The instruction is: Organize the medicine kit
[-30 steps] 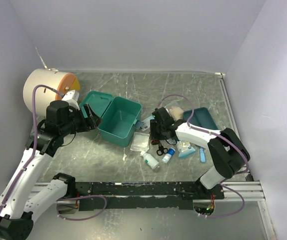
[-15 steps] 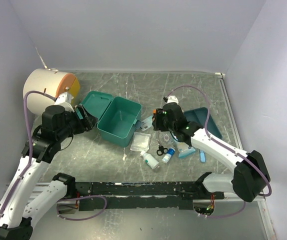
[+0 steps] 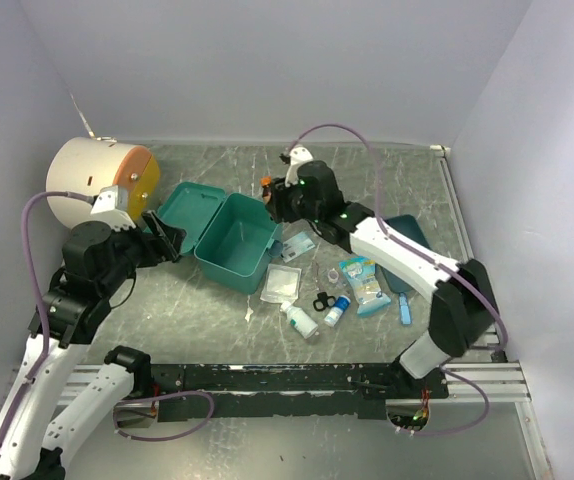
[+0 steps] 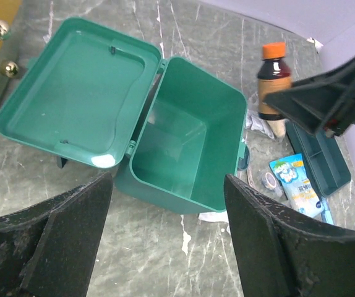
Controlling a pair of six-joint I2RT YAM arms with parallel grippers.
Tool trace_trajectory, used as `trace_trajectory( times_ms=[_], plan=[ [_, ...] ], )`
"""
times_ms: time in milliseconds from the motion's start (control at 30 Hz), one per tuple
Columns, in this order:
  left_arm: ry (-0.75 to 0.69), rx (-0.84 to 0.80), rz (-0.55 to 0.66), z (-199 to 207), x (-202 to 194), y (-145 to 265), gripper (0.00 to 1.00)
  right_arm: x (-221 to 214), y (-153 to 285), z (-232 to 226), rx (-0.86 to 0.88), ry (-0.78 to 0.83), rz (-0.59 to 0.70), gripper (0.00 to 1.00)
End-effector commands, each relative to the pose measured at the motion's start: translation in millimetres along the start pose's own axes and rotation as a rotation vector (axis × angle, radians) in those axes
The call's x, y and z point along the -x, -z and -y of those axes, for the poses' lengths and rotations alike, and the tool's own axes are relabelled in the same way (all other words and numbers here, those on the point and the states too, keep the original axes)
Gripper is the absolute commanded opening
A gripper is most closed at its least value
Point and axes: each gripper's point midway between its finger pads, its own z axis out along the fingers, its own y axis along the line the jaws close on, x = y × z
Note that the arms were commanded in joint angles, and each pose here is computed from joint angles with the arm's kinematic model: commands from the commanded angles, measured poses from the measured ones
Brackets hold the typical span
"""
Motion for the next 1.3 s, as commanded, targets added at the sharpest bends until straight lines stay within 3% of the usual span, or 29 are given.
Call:
trace_trajectory(
  times_ms=[0, 200, 533, 767, 1000, 1267],
  plan=[
    [-0.047, -0.011, 0.117, 8.2, 35.1, 9.7, 0.84, 5.0, -29.9, -15.3, 0.070, 0.100, -0.024, 0.36],
    [0.010, 0.001, 0.110, 12.8, 42.4, -0.4, 0.84, -17.1, -53.6, -19.7, 0.058, 0.151, -0.106, 0.37],
    [0.008, -0.061, 0.247, 32.5, 82.0, -23.6, 0.83, -37.1, -73.0, -39.9, 0.080, 0.362, -0.246, 0.37],
    [-0.039, -0.107, 0.194, 43.9, 78.5, -49.3, 0.81, -58.4, -71.9, -27.1, 0.054, 0.500, -0.335, 0.38],
    [-0.013, -0.017, 0.222, 32.8, 92.4, -39.5, 0.81, -71.1, -87.3, -27.2, 0.072, 0.546, -0.379, 0.38],
    [0.024, -0.026, 0.289, 35.5, 106.1, -28.1, 0.80, -85.6, -111.2, -19.0, 0.052, 0.638, -0.442, 0.39]
  ],
)
